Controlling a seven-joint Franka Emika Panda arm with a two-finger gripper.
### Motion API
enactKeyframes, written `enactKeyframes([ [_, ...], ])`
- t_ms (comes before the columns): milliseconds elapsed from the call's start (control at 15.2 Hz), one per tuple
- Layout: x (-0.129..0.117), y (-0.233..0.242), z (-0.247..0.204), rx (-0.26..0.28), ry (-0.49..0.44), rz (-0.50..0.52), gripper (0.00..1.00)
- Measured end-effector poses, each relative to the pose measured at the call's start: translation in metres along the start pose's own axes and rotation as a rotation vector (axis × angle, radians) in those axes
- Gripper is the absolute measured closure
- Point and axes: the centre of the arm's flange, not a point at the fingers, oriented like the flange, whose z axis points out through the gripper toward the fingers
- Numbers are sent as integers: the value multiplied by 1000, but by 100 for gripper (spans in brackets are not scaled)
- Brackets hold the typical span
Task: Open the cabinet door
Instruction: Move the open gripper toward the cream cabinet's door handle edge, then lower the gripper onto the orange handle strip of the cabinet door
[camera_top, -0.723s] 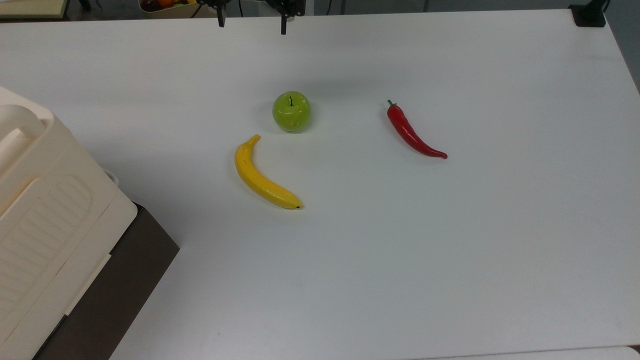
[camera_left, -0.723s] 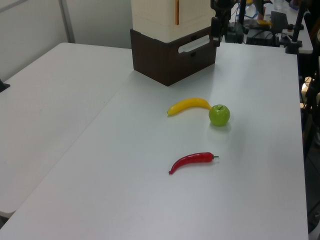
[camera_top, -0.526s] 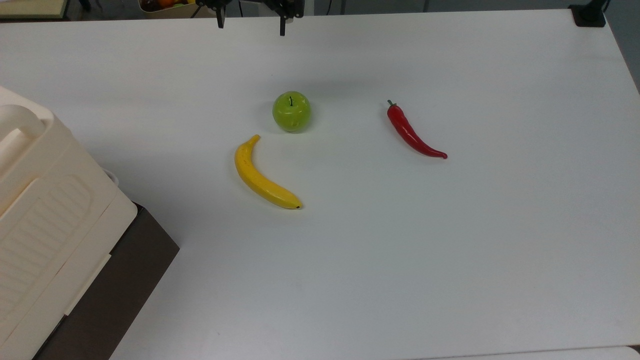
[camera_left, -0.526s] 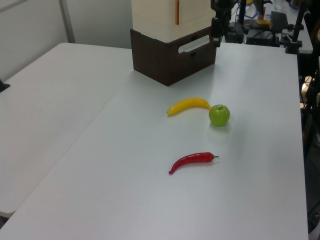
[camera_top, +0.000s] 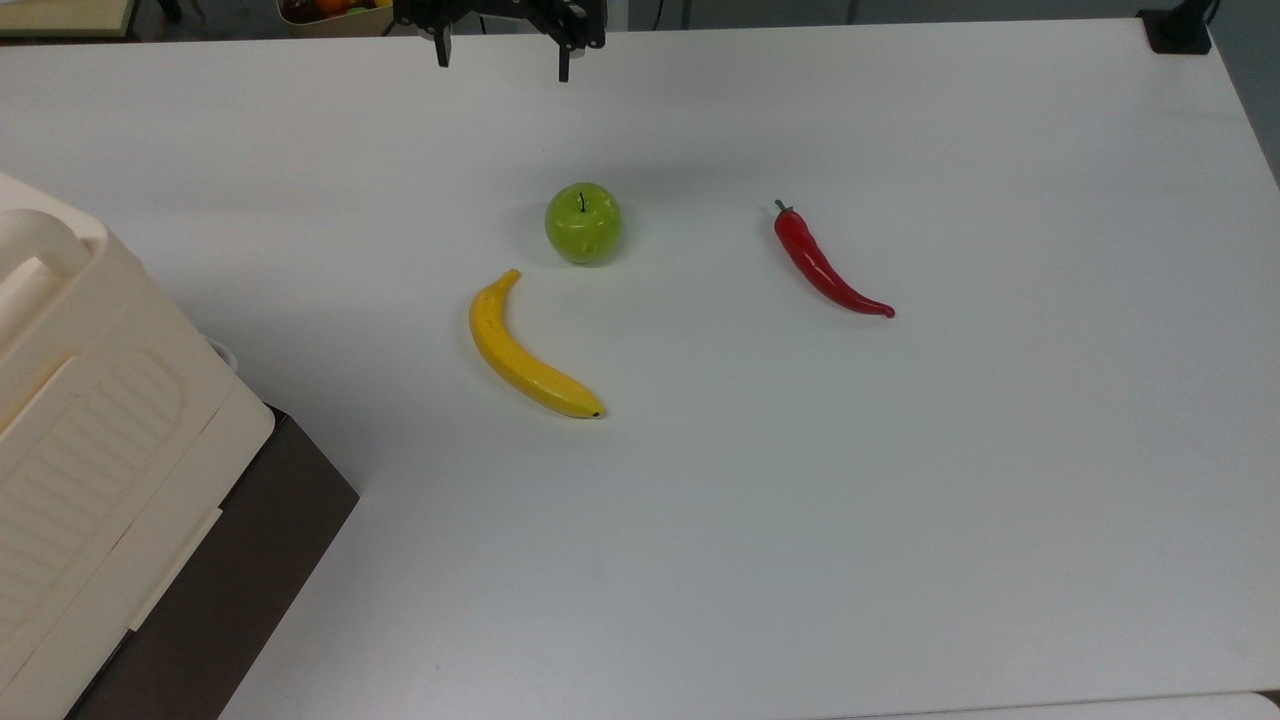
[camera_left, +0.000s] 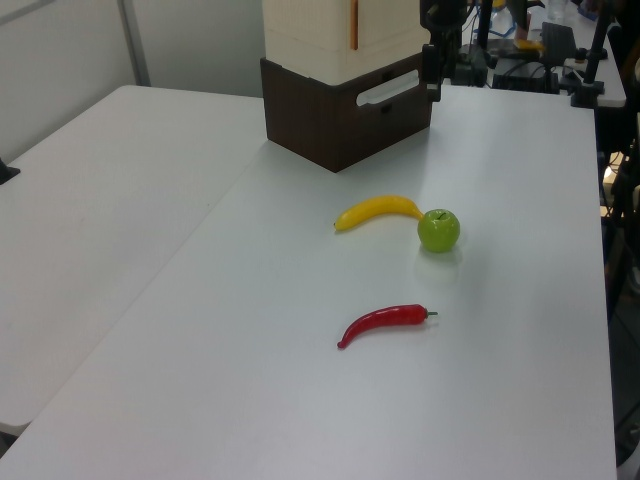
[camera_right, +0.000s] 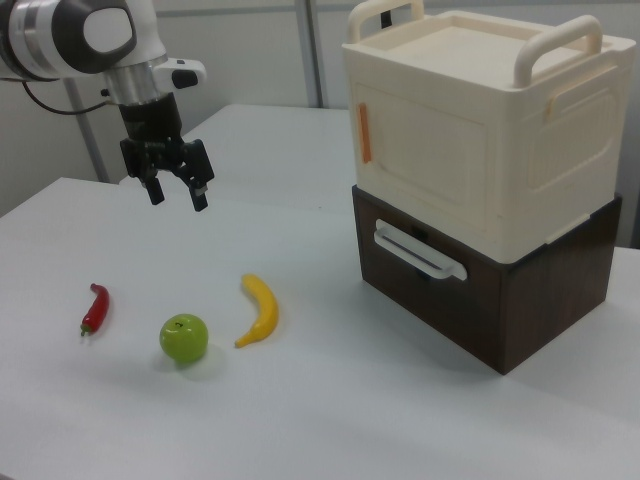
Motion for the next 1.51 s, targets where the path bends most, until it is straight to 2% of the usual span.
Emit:
enactKeyframes([
  [197,0,1,1,0,-1,2,32],
  [460,1,2,1,0,-2,3,82],
  [526,1,2,1,0,-2,4,89],
  [591,1,2,1,0,0,4,89],
  [657,2,4,1,1,8,8,88],
  [789,6,13,1,3,27,25,70],
  [854,8,22,2,4,33,41,56],
  [1052,11,45,4,6,52,85,22],
  [1183,21,66,8,9,77,172,0],
  [1380,40,88,15,15,119,278,0],
  [1512,53,103,13,24,183,342,0],
])
